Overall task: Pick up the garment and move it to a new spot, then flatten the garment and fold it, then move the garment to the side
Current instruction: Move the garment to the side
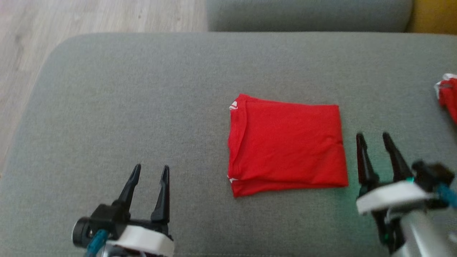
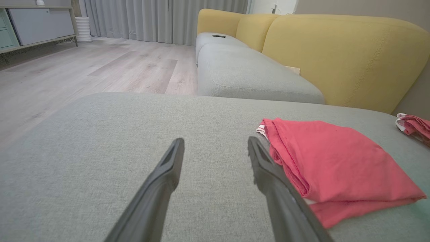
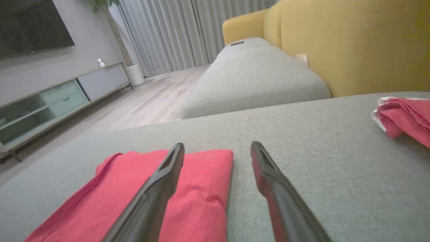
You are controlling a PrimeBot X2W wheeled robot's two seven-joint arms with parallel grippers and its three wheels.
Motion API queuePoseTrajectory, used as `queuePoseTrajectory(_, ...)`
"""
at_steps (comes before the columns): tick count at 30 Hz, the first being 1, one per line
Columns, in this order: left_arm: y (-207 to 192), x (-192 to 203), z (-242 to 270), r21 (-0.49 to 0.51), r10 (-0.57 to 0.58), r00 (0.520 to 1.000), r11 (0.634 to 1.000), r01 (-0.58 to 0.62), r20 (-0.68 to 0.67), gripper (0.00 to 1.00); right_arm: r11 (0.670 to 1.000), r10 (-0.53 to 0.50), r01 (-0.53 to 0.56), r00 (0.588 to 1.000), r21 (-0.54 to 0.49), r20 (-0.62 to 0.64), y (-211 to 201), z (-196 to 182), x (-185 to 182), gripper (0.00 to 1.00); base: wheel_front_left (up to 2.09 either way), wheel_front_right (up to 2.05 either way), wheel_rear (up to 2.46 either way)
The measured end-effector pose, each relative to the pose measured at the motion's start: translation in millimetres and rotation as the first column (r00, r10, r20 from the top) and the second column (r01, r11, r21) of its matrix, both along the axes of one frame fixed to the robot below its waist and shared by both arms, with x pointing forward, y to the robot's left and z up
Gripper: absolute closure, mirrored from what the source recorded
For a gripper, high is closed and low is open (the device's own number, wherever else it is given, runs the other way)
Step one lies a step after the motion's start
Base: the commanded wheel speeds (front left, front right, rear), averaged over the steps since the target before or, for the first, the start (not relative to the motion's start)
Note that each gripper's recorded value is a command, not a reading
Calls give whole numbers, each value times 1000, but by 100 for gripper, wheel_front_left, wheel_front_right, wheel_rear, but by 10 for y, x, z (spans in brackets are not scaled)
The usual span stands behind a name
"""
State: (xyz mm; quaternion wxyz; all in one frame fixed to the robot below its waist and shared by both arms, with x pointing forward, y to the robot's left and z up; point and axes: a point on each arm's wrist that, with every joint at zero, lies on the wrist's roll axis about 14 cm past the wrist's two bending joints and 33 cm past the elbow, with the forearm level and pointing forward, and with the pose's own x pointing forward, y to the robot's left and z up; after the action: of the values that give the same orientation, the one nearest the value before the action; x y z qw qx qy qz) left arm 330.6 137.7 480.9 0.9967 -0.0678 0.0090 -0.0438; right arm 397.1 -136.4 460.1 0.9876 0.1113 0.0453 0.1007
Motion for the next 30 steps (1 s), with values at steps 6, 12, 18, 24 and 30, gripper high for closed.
queuePoseTrajectory(6, -15, 100, -56, 1, -5, 1000, 1000, 5, -18, 0, 999, 40, -46, 978, -25, -203, 3, -267, 370, 0, 0, 0, 0)
queuePoseTrajectory(12, -13, 112, -113, -7, -1, 999, 1000, 1, -38, 0, 997, 72, -76, 889, 9, -453, 0, -680, 343, 0, 0, 0, 0)
queuePoseTrajectory(18, 3, 157, -127, -13, 5, 999, 1000, -6, -42, 0, 990, 142, -124, 803, 70, -578, 180, -901, 228, 23, 0, 0, 0)
queuePoseTrajectory(24, -10, 198, -157, -13, 3, 999, 1000, -4, -51, 0, 983, 184, -149, 770, 107, -611, 280, -913, 253, 100, 0, 0, 0)
queuePoseTrajectory(30, -126, 311, -163, -31, -34, 998, 999, 33, -48, 0, 995, 95, -102, 831, 19, -547, -129, -734, 474, 100, 0, 0, 0)
